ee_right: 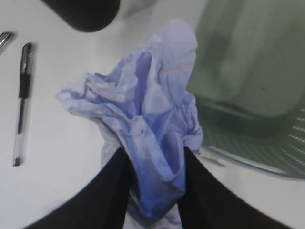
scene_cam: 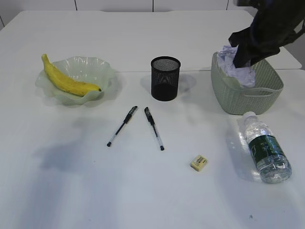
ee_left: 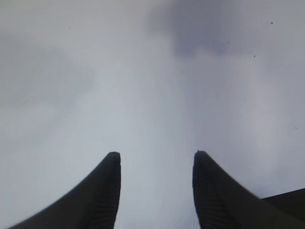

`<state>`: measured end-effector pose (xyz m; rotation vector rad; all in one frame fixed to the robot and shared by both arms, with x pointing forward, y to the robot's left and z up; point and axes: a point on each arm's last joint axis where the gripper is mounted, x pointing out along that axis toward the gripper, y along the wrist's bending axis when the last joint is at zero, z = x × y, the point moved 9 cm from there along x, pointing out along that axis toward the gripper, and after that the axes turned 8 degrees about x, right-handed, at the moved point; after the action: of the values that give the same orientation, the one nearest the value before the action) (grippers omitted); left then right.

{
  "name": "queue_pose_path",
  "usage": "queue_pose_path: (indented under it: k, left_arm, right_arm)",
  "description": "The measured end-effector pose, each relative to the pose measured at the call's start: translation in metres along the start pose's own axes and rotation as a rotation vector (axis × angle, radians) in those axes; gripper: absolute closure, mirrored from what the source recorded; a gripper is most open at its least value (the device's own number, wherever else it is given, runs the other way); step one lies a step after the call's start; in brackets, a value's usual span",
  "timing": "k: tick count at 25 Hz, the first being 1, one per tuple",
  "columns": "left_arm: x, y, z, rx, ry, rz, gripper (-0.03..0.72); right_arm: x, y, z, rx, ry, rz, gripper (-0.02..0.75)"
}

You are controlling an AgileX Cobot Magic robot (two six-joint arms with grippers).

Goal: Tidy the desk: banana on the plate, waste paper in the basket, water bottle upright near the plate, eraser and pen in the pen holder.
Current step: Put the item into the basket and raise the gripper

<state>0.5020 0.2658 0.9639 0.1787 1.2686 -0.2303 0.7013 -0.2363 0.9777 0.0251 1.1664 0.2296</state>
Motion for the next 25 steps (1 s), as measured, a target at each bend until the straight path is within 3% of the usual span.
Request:
queue_pose_path:
  k: [8, 12, 25]
  left_arm:
    - [0.000, -0.001, 0.000, -0.003, -0.001, -0.005, 0.351]
    - [0.000, -0.005, 0.001, -0.017, -0.005, -0.027, 0.350]
    - [0.000, -0.008, -0.001, -0.026, 0.004, -0.044, 0.351]
  right_arm:
    - [-0.011, -0.050, 0.030, 0.156, -0.190, -0.055, 0.494]
    - [-0.007, -0.054, 0.040, 0.178, -0.241, -0.058, 0.494]
    - [0.039, -0.067, 0.040, 0.243, -0.227, -0.071, 0.492]
